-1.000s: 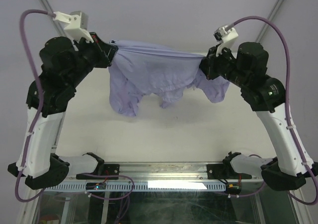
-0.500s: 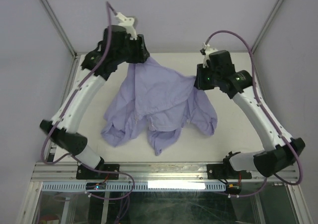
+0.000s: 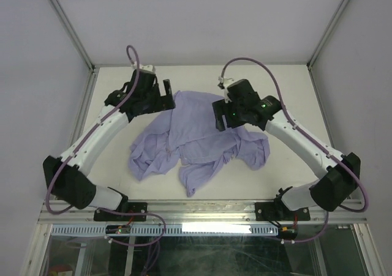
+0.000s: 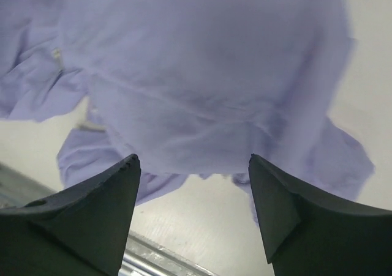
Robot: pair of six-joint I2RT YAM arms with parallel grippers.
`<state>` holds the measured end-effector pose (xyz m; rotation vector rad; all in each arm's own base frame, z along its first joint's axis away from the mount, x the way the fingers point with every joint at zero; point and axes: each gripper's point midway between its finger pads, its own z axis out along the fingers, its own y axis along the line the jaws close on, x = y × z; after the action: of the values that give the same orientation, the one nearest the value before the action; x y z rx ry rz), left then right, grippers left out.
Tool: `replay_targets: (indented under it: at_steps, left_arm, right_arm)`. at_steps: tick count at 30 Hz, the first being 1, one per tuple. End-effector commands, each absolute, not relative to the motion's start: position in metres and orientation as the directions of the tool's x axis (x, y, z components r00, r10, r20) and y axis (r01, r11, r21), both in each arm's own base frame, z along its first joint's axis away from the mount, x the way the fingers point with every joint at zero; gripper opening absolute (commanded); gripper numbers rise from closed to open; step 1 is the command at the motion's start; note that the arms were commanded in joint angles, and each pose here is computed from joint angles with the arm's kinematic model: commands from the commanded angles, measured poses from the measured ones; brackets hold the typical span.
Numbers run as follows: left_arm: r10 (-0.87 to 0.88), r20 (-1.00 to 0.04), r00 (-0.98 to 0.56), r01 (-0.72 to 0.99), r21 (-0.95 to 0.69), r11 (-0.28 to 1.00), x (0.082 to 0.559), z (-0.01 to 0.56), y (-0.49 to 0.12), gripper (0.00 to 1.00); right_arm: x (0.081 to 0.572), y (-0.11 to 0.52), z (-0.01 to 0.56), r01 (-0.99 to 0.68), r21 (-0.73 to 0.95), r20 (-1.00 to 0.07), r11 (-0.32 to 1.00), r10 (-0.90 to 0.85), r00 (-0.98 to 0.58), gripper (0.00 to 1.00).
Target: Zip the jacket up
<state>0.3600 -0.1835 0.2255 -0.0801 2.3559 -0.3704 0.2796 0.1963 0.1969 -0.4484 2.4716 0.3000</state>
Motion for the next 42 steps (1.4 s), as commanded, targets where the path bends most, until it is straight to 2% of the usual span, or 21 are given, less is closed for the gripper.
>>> replay_targets:
  at_steps: [1, 7, 12, 17, 20, 22, 23, 26, 31, 37, 39, 42]
  left_arm:
    - [-0.433, -0.626, -0.649, -0.206, -0.403, 0.892, 0.316, 0.220, -0.135, 0.99]
    - [-0.695, -0.414, -0.589, -0.538, -0.441, 0.718, 0.259, 0.144, -0.087, 0.99]
    - [-0.788, -0.346, -0.509, -0.742, -0.288, 0.605, 0.230, 0.094, -0.061, 0.99]
    - [-0.778, -0.325, -0.538, -0.807, -0.068, 0.587, 0.210, 0.061, -0.045, 0.99]
    - [-0.761, -0.286, -0.582, -0.792, -0.012, 0.610, 0.205, 0.044, -0.047, 0.99]
    - [-0.758, -0.263, -0.597, -0.785, -0.008, 0.620, 0.205, 0.036, -0.051, 0.99]
    - [-0.757, -0.260, -0.600, -0.782, -0.010, 0.623, 0.207, 0.034, -0.052, 0.99]
    - [-0.748, -0.267, -0.607, -0.774, -0.016, 0.634, 0.211, 0.030, -0.053, 0.99]
    - [-0.732, -0.316, -0.603, -0.773, 0.007, 0.634, 0.223, 0.024, -0.045, 0.98]
    - [-0.698, -0.328, -0.637, -0.749, 0.049, 0.660, 0.248, 0.014, -0.047, 0.95]
    - [-0.684, -0.348, -0.641, -0.738, 0.037, 0.674, 0.264, 0.015, -0.049, 0.85]
    - [-0.660, -0.375, -0.651, -0.720, 0.031, 0.693, 0.290, 0.015, -0.052, 0.63]
  right_arm:
    - [0.268, 0.277, 0.201, -0.596, 0.165, -0.665, 0.786, -0.358, -0.656, 0.75]
    - [0.261, 0.365, 0.172, -0.709, 0.127, -0.671, 0.694, -0.466, -0.577, 0.82]
    - [0.280, 0.410, 0.134, -0.707, 0.066, -0.657, 0.704, -0.503, -0.562, 0.86]
    - [0.308, 0.418, 0.097, -0.655, -0.026, -0.633, 0.755, -0.519, -0.574, 0.88]
    - [0.318, 0.413, 0.079, -0.628, -0.072, -0.610, 0.775, -0.532, -0.587, 0.86]
    - [0.322, 0.406, 0.067, -0.609, -0.093, -0.585, 0.788, -0.538, -0.607, 0.78]
    - [0.323, 0.402, 0.064, -0.603, -0.097, -0.574, 0.792, -0.539, -0.616, 0.71]
    - [0.324, 0.385, 0.072, -0.577, -0.108, -0.571, 0.809, -0.526, -0.630, 0.40]
    - [0.331, 0.337, 0.107, -0.515, -0.099, -0.593, 0.852, -0.466, -0.656, 0.00]
    - [0.338, 0.242, 0.144, -0.372, -0.134, -0.591, 0.919, -0.375, -0.714, 0.00]
    - [0.332, 0.216, 0.149, -0.340, -0.126, -0.584, 0.932, -0.347, -0.734, 0.00]
    - [0.319, 0.190, 0.158, -0.307, -0.109, -0.591, 0.945, -0.310, -0.744, 0.00]
